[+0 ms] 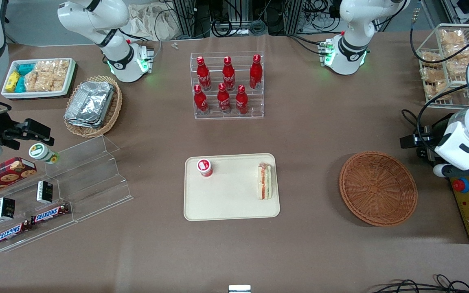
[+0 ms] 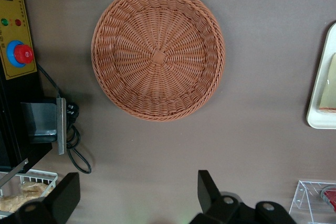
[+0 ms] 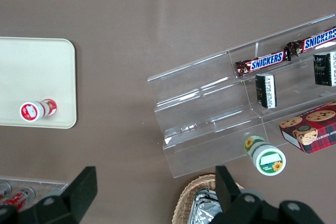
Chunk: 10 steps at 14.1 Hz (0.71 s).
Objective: Place sandwich from basket to tray
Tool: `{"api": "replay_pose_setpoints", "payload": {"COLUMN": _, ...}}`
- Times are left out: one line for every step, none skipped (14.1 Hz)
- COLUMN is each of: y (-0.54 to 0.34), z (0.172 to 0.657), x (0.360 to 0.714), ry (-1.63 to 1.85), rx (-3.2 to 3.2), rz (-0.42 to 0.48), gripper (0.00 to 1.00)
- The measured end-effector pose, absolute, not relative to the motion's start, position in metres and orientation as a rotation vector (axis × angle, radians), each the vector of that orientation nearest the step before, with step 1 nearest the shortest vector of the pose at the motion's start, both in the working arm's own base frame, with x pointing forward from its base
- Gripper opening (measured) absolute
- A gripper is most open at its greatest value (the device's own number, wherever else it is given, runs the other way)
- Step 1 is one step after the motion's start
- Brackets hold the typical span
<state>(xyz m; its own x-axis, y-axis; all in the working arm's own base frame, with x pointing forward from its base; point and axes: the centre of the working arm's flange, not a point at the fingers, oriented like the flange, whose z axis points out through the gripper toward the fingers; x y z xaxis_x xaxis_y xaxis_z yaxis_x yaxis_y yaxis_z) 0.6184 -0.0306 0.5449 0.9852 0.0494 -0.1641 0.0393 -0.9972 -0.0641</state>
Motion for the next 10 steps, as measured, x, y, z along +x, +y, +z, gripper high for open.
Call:
{"api": "replay_pose_setpoints", "payload": {"y": -0.027, "z": 0.545, "x": 0.619, "ry": -0.076, "rx": -3.070, "rz": 0.256, "gripper": 1.00}}
{"api": "replay_pose_setpoints", "payload": {"y": -0.018, "z": 0.545, "x": 0.619, "ry": -0.099, "rx": -3.070, "rz": 0.257, "gripper": 1.00}}
{"api": "replay_pose_setpoints", "payload": {"y": -0.006, "z": 0.545, "x": 0.619, "ry": -0.116, "rx": -3.072, "rz": 0.258, "gripper": 1.00}}
{"api": "replay_pose_setpoints", "payload": {"y": 0.005, "z": 0.545, "x": 0.619, "ry": -0.109, "rx": -3.076, "rz": 0.260, "gripper": 1.00}}
{"api": "replay_pose_setpoints", "payload": {"y": 0.011, "z": 0.545, "x": 0.619, "ry": -0.095, "rx": -3.078, "rz": 0.261, "gripper": 1.00}}
{"api": "replay_pose_setpoints", "payload": {"y": 0.011, "z": 0.545, "x": 0.619, "ry": -0.083, "rx": -3.079, "rz": 0.262, "gripper": 1.00}}
{"api": "replay_pose_setpoints", "payload": {"y": 0.009, "z": 0.545, "x": 0.619, "ry": -0.073, "rx": -3.076, "rz": 0.261, "gripper": 1.00}}
{"api": "replay_pose_setpoints", "payload": {"y": 0.006, "z": 0.546, "x": 0.619, "ry": -0.058, "rx": -3.066, "rz": 0.259, "gripper": 1.00}}
{"api": "replay_pose_setpoints", "payload": {"y": 0.005, "z": 0.547, "x": 0.618, "ry": -0.049, "rx": -3.050, "rz": 0.254, "gripper": 1.00}}
{"api": "replay_pose_setpoints", "payload": {"y": 0.005, "z": 0.550, "x": 0.617, "ry": -0.050, "rx": -3.044, "rz": 0.249, "gripper": 1.00}}
